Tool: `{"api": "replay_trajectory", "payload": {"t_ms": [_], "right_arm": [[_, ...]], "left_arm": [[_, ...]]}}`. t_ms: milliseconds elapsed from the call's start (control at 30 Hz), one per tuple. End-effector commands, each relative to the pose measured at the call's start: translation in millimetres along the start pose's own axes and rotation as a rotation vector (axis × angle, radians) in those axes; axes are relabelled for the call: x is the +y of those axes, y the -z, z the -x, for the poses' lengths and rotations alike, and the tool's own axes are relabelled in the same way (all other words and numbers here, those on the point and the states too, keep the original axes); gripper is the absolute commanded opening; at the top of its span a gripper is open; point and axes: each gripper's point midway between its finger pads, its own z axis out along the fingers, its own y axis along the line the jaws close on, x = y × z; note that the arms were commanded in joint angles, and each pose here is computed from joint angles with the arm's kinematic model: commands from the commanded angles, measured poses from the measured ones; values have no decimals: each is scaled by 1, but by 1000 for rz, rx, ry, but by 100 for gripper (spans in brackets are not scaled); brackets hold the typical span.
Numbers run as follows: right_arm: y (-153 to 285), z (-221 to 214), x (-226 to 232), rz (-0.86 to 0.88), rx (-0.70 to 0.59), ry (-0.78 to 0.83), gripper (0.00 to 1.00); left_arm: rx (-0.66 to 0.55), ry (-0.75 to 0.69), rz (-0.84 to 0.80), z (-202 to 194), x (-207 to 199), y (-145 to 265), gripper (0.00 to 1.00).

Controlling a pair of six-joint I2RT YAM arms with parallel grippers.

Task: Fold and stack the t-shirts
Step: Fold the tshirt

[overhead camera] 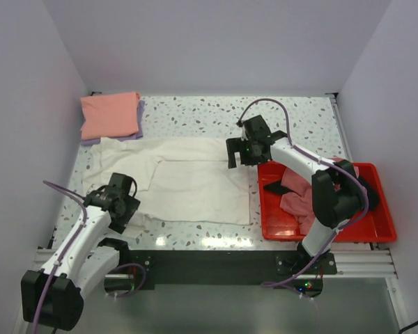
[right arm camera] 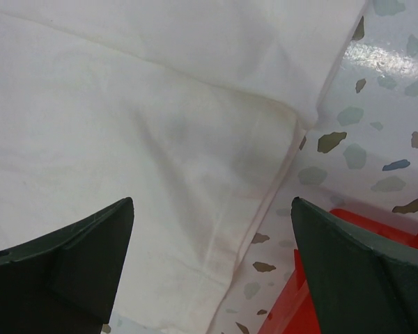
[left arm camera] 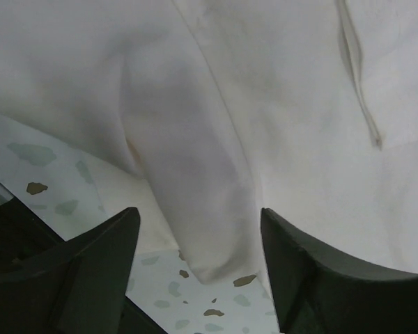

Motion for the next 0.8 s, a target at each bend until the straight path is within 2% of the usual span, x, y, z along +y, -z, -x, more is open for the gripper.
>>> {"api": "replay_trajectory", "payload": {"t_ms": [0,133,300,433,467,500,600,767], "right_arm": [[0,3,-10,-51,19,6,99],[-1,3,-15,-77,22,16,99],[2,4,-16,-77,15,21,99],[5,6,-15,-68,8,17,99],[5,6,-14,-65,9,17,99],[5,4,-13,-59,12,17,99],[6,3,-11,-41,15,18,99],[12,6,-10,-39,2,21,99]], "left_arm": [[-30,-5,25,9,1,7,70],[-4,-5,97,4,11,5,62],[-5,10,152,4,13,3,61],[-1,13,229,4,16,-2,55],[-2,13,217,5,11,-2,55],[-9,-11,202,7,6,-3,50],[-43,-9,155,14,-6,-7,43],[-24,-5,104,7,-10,-14,31]]}}
